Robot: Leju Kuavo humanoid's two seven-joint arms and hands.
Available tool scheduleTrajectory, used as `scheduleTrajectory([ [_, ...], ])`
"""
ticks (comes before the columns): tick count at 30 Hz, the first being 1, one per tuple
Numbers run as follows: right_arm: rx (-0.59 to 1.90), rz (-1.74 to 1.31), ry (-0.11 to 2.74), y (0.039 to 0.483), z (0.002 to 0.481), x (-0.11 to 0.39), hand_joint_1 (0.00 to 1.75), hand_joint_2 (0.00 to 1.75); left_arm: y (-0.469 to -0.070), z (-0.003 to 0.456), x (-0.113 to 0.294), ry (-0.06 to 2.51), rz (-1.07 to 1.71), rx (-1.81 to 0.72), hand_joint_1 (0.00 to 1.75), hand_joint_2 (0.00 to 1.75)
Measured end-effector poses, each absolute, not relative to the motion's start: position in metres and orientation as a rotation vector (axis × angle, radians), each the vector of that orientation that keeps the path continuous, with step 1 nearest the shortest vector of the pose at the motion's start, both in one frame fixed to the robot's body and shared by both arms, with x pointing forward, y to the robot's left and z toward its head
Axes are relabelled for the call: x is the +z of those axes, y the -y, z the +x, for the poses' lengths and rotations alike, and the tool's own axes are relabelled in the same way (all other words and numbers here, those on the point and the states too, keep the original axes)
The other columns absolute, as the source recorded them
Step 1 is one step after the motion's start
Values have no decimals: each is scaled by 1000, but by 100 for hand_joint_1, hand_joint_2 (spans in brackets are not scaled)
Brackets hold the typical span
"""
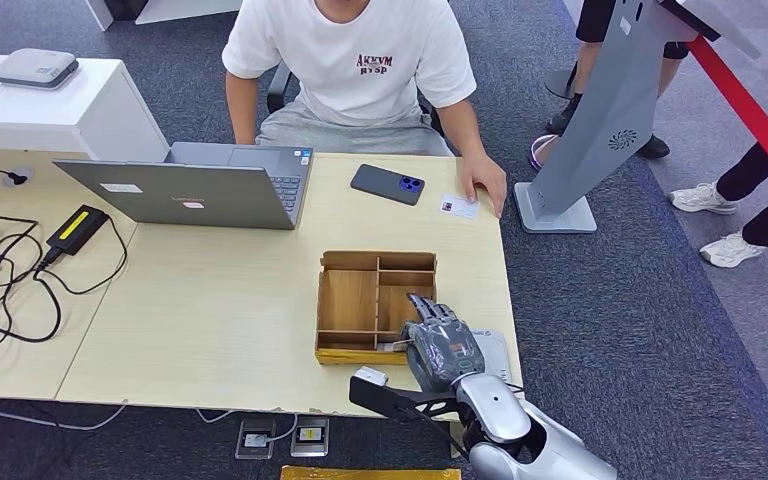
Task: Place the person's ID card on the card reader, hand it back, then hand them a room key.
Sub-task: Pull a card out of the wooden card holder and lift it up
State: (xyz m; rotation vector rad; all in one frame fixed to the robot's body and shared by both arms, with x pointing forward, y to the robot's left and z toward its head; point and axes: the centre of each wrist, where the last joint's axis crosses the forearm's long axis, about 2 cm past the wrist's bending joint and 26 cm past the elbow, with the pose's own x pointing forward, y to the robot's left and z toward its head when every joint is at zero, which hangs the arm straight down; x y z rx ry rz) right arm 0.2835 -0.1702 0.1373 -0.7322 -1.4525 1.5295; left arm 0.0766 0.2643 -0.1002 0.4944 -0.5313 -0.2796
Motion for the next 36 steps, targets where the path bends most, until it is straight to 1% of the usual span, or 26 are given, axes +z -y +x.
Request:
scheduleTrajectory([
  [13, 1531, -720, 1461, 168, 287, 137, 175, 175, -262, 76, -100, 532, 490, -276, 0, 175],
  [21, 1435, -800, 1597, 163, 294, 147, 175, 175, -257, 74, -100, 552, 478, -270, 0, 175],
  [27, 1286, -971, 1762, 163, 309, 183, 175, 175, -255, 71, -101, 564, 472, -270, 0, 175],
  [36, 1147, -1093, 1927, 165, 316, 239, 175, 175, -256, 70, -101, 569, 473, -277, 0, 175],
])
